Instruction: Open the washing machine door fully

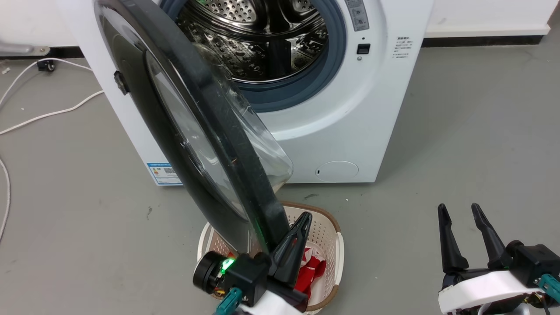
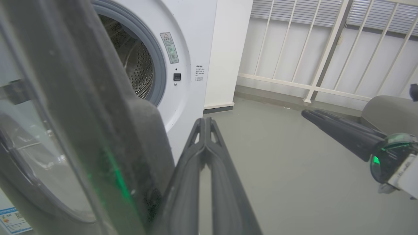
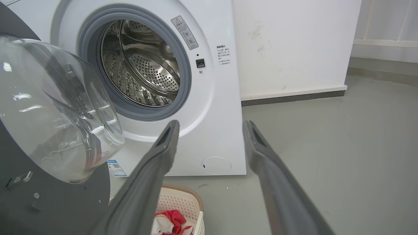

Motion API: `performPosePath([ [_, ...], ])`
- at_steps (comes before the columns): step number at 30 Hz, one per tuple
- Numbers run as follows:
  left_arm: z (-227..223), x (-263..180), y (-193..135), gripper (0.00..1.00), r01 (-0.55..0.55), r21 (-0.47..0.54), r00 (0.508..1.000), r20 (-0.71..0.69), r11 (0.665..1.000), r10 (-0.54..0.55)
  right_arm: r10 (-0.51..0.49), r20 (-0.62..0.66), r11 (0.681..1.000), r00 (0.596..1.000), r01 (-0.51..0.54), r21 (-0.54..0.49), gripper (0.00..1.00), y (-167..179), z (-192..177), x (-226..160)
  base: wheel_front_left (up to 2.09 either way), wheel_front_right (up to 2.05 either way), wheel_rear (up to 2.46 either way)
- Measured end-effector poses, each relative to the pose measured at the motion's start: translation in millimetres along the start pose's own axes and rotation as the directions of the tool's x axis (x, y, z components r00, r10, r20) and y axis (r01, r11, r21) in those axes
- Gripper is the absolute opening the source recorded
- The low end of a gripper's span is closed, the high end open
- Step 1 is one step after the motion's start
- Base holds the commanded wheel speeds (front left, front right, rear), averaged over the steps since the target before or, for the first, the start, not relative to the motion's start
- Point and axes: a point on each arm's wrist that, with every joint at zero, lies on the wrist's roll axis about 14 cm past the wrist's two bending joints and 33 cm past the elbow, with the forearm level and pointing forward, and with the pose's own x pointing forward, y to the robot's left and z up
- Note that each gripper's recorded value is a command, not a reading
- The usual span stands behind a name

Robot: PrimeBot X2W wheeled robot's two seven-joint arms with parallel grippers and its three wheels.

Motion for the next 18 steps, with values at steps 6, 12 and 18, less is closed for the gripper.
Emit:
performPosePath([
  [6,5.0,-24.5,14.8,0.0,-0.076,0.023,0.997,0.013,0.997,0.075,0.033,-0.007,0.999,0.999,-0.033,0.005,1.0,10.5,-1.2,6.3,0.0,0.0,0.0],
  [12,2.9,-50.8,34.8,0.0,-0.183,0.023,0.983,-0.008,0.983,0.183,0.086,-0.021,0.996,0.996,-0.086,0.009,1.0,27.6,-4.2,16.4,0.0,0.0,0.0],
  [18,8.0,-78.0,52.2,0.0,-0.288,0.034,0.958,-0.002,0.957,0.288,0.136,-0.041,0.991,0.99,-0.136,0.014,1.0,44.3,-10.0,23.3,0.0,0.0,0.0],
])
